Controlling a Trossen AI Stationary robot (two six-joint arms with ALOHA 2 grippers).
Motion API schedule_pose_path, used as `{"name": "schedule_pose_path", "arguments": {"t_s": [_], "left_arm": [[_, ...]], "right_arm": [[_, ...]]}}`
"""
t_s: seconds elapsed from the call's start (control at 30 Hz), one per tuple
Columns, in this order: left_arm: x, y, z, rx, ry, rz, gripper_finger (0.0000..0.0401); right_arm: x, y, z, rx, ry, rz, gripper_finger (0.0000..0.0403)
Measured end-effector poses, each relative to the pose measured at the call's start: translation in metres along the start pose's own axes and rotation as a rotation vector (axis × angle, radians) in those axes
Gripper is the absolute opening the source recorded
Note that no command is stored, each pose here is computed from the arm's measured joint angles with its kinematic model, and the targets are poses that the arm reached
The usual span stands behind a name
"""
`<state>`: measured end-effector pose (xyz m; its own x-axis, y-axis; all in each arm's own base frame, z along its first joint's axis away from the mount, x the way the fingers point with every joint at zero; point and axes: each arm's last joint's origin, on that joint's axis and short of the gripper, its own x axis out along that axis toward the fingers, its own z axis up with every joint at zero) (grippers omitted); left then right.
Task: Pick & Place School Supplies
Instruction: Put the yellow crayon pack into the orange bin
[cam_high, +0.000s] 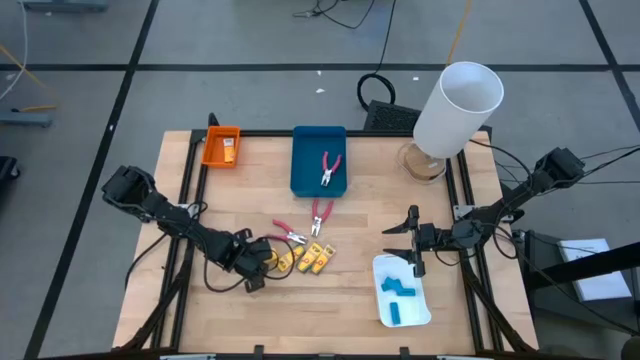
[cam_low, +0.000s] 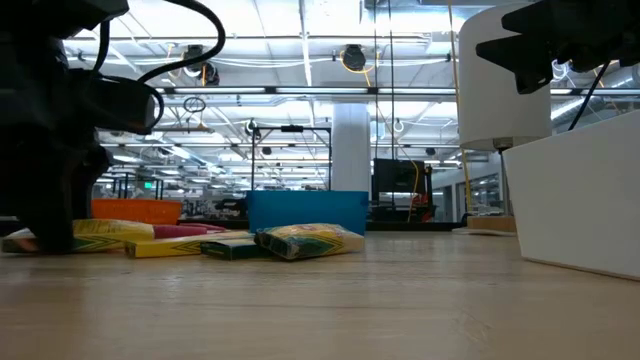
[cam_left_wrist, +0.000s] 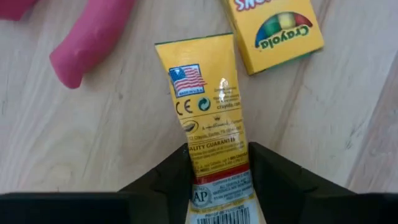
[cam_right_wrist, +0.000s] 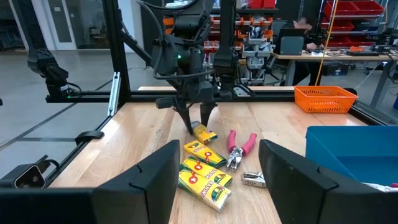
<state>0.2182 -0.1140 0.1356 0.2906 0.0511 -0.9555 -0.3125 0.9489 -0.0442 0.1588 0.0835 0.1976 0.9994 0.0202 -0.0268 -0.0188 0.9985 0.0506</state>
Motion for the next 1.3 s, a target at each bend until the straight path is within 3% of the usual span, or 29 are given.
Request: {"name": "schedule_pose_path", "arguments": {"t_s": [0.8, 1.3], "left_arm": [[0.000, 0.001, 0.002, -0.034, -0.029, 0.019, 0.0131], [-0.017, 0.003, 0.022, -0.072, -0.174, -0.102, 0.0145]], "right_arm": [[0.000, 0.000, 0.000, 0.000, 0.000, 0.000, 0.0210], [0.000, 0.000, 0.000, 0.001, -0.001, 0.000, 0.0210]]}}
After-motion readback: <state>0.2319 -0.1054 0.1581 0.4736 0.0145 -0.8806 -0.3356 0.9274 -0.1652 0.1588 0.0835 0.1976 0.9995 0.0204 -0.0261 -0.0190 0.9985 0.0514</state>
